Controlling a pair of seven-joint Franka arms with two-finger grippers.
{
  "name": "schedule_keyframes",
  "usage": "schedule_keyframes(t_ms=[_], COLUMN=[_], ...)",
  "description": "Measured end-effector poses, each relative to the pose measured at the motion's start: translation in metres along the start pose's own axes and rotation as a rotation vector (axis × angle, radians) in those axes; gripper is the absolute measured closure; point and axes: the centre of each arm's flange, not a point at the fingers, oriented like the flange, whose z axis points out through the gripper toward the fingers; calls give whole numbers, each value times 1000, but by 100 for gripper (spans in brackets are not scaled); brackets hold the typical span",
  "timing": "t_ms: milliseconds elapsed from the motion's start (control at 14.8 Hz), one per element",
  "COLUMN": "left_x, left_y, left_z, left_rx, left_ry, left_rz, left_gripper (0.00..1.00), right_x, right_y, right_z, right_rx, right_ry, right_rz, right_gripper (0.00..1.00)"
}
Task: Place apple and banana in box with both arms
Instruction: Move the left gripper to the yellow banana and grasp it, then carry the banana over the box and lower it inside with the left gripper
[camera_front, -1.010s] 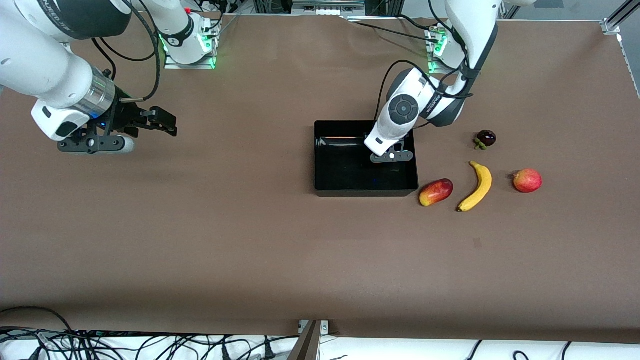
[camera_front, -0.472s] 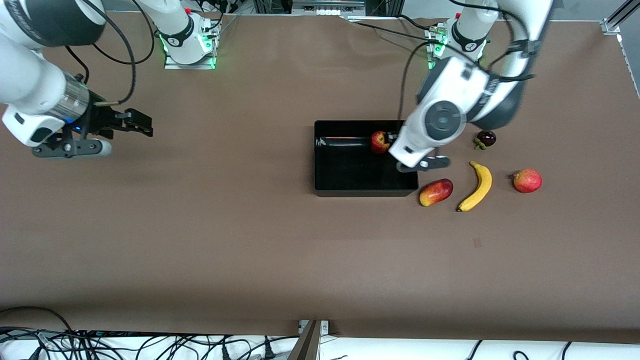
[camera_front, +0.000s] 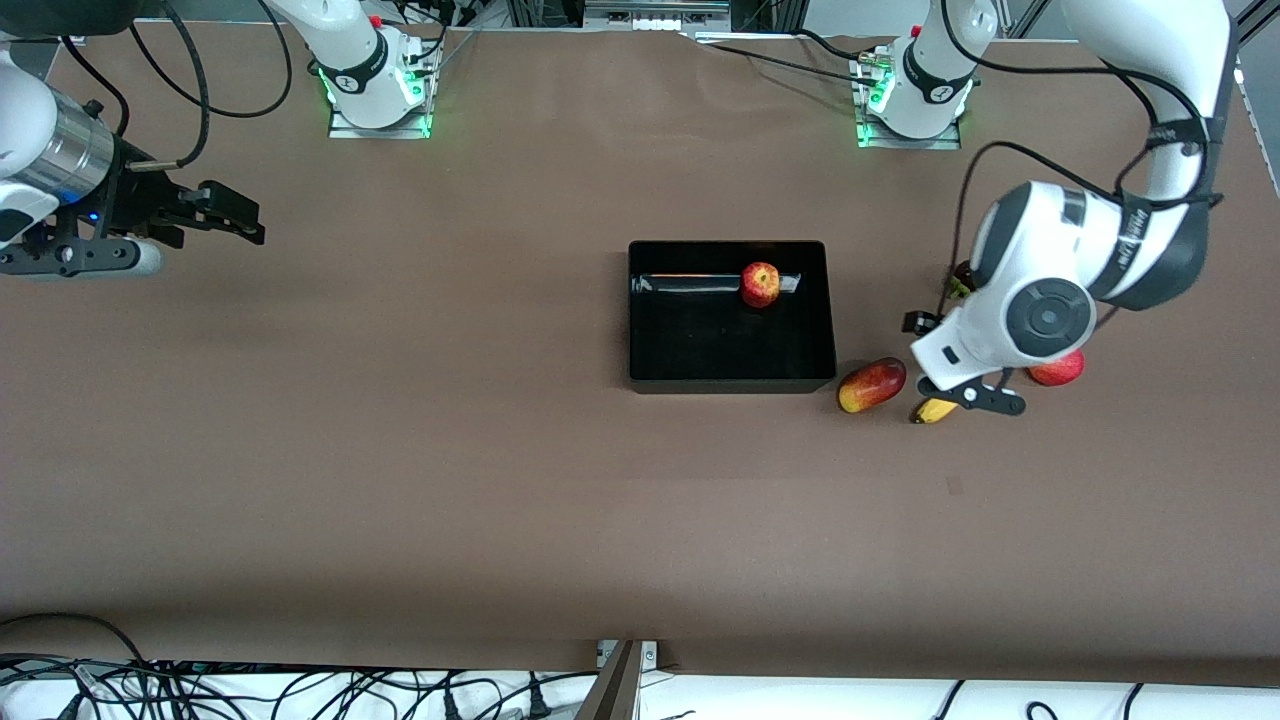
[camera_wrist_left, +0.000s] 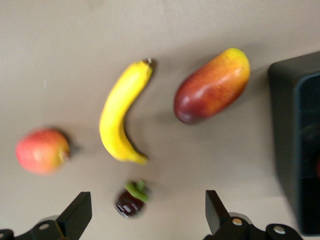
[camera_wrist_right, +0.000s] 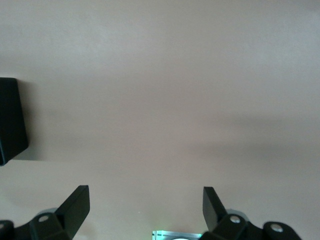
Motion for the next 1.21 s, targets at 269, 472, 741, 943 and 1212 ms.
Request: schedule_keyframes(t_ms=[269, 472, 741, 943, 1212], left_x=[14, 2, -7, -3, -1], left_y=[-58, -84, -74, -69, -70], left_z=[56, 119, 158, 164, 161], left_rx=[-6, -11, -22, -23, -17], left_ry=[116, 184, 199, 211, 225], left_rz=[245, 293, 313, 320, 319], left_gripper=[0, 0, 19, 48, 67], right_x=[-4, -3, 1, 3, 4], right_y=[-3, -6, -7, -6, -1], right_z=[-3, -3, -7, -8, -9], right_rx=[-8, -14, -17, -23, -73], right_ry=[8, 13, 28, 32, 37], right_rz=[-7, -15, -15, -15, -14], right_gripper=[0, 0, 0, 0, 0])
